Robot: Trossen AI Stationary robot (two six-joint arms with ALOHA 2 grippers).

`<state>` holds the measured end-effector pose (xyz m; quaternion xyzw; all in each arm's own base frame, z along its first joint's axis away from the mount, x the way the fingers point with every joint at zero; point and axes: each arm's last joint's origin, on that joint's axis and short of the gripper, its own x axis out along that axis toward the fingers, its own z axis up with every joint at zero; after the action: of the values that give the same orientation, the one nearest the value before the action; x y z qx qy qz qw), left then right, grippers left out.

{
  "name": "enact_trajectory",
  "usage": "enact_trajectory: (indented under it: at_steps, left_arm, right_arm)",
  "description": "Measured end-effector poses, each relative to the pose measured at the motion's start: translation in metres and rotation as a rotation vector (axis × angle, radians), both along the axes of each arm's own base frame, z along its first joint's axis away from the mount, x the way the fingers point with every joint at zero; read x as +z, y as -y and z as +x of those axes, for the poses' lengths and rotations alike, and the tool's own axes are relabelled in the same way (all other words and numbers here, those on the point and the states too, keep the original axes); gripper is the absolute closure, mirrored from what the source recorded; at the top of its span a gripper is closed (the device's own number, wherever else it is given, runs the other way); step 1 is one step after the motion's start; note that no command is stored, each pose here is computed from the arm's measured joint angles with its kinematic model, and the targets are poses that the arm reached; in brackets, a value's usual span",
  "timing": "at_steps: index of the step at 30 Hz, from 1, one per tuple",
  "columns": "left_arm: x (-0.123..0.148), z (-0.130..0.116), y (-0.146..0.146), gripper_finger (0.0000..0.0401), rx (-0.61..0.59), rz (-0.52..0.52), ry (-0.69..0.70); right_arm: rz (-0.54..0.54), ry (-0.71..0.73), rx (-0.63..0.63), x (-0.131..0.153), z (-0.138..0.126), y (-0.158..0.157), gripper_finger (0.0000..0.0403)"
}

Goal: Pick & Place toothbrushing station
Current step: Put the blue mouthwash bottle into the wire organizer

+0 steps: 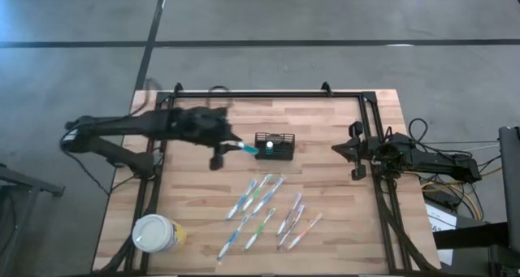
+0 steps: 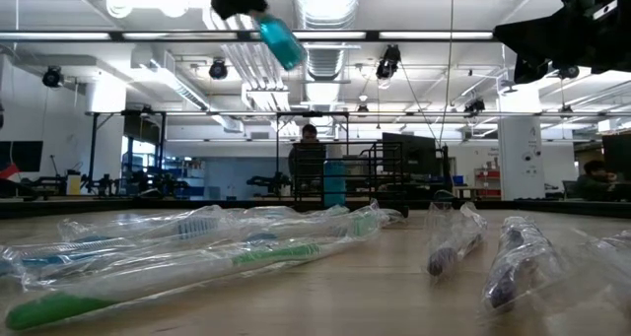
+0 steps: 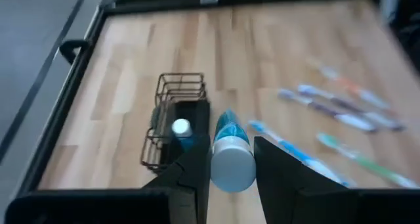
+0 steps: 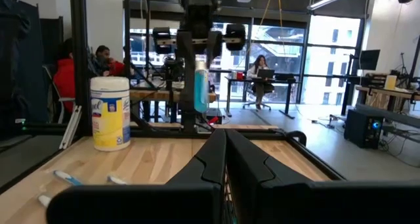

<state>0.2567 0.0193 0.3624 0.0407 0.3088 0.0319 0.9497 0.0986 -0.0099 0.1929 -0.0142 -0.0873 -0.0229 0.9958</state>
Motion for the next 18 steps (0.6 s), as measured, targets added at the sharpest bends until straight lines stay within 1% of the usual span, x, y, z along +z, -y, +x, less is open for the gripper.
enact_trajectory:
  at_steps: [5, 8, 13, 18]
  left_arm:
    - [0.013, 0.052, -0.015, 0.0306, 0.029, 0.013, -0.107]
    - [0.015, 0.078, -0.024, 0.0303, 0.040, 0.017, -0.170]
    - [0.013, 0.115, -0.038, 0.0303, 0.066, 0.011, -0.235]
    - [0.002, 0.140, -0.042, 0.0303, 0.045, 0.018, -0.322]
  right_arm:
    - [0.000, 0.000, -0.001, 0.000, 0.000, 0.000, 0.0394]
    - [-0.002, 0.000, -0.001, 0.000, 0.000, 0.000, 0.0394]
    - [-0.002, 0.000, -0.001, 0.000, 0.000, 0.000, 0.0394]
    - [-0.001, 0.000, 0.000, 0.000, 0.000, 0.000, 0.0394]
